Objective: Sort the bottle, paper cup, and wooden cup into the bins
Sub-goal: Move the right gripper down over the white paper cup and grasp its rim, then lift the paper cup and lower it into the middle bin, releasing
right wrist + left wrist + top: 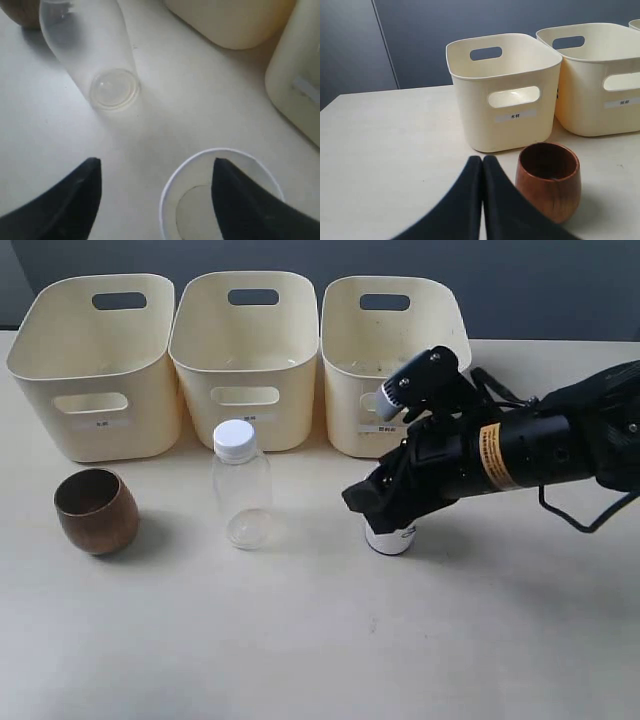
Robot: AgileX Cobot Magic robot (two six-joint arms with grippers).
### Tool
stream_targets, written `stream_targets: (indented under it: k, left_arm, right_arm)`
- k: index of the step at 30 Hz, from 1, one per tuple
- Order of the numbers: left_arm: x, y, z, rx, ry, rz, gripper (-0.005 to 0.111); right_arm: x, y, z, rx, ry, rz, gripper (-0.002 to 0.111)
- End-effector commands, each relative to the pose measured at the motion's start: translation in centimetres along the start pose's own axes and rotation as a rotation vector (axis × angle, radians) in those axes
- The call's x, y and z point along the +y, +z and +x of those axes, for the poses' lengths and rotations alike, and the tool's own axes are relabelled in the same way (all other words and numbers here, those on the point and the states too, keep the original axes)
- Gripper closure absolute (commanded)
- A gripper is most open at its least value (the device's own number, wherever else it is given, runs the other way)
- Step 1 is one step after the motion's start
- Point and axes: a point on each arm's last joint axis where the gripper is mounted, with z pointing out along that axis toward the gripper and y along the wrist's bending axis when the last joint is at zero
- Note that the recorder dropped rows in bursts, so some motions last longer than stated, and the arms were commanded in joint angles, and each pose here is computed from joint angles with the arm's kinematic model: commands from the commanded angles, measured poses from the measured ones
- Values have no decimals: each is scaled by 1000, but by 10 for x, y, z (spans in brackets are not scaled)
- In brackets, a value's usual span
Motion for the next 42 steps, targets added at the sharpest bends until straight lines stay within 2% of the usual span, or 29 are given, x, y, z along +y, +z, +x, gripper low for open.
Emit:
stream_targets:
  k: [1, 12, 14, 16, 19, 20, 42]
  left_arm:
    - [0, 0, -2, -8, 3, 2, 107]
    - [0, 0, -2, -8, 3, 2, 107]
    - [0, 0, -2, -8, 3, 2, 107]
    - [0, 0, -2, -8, 3, 2, 107]
    - [0, 0, -2, -8, 3, 2, 107]
    - [0, 0, -2, -8, 3, 2, 107]
    - [0, 0, -2, -8, 1, 2, 107]
  right_arm:
    - [-4, 9, 1, 20, -2, 5, 47]
    - [-10, 27, 17, 94, 26, 15, 47]
    - [-11, 29, 18, 100, 28, 17, 51]
    - [-12, 29, 18, 101, 27, 28, 64]
    - [-12, 29, 18, 101, 27, 29, 101]
    - [-12, 29, 18, 101, 27, 29, 108]
    - [-11, 27, 14, 86, 23, 15, 107]
